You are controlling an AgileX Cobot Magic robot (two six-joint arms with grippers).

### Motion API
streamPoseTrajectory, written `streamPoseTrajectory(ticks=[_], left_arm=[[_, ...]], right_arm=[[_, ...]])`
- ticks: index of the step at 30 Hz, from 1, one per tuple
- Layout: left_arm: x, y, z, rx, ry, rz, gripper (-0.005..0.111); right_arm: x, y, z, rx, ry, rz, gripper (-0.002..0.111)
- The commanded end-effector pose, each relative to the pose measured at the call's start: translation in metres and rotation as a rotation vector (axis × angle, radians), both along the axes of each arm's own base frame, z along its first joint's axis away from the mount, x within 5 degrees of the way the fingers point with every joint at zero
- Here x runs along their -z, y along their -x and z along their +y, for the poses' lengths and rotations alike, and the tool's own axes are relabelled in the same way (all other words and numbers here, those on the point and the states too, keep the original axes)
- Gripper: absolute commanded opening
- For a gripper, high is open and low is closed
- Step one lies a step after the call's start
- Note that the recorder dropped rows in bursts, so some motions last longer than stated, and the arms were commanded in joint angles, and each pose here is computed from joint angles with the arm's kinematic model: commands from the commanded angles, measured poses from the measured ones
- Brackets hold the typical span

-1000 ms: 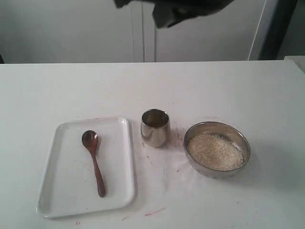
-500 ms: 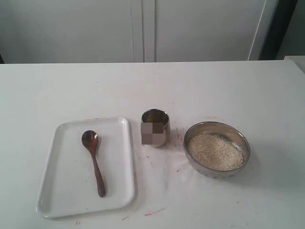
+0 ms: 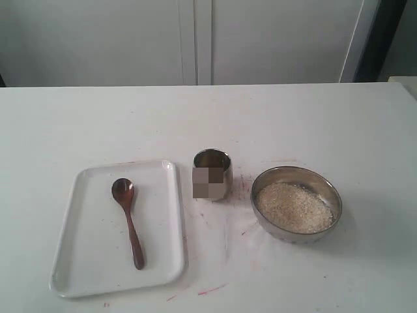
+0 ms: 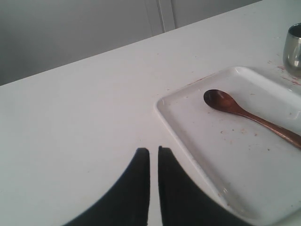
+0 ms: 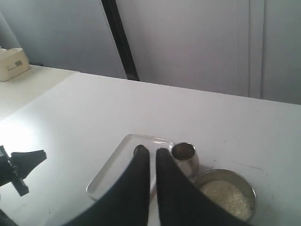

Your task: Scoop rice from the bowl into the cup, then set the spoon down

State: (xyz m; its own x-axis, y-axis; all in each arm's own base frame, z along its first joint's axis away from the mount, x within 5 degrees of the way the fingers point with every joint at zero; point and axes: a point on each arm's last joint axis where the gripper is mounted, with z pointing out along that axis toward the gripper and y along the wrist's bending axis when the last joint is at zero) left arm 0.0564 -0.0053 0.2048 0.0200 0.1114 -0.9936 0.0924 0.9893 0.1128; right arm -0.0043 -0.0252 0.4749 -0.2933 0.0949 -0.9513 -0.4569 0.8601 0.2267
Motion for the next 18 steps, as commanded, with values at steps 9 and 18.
streamPoseTrajectory(ticks=[9,18], left_arm=[[-0.002,0.0,0.0,-0.002,0.0,-0.002,0.014],[-0.002,0.0,0.0,-0.002,0.0,-0.002,0.014]], right_arm=[[0.059,0.045,-0.03,-0.064,-0.118,-0.096,0.005],[0.097,0.046,-0.029,-0.086,-0.13,-0.093,0.005]])
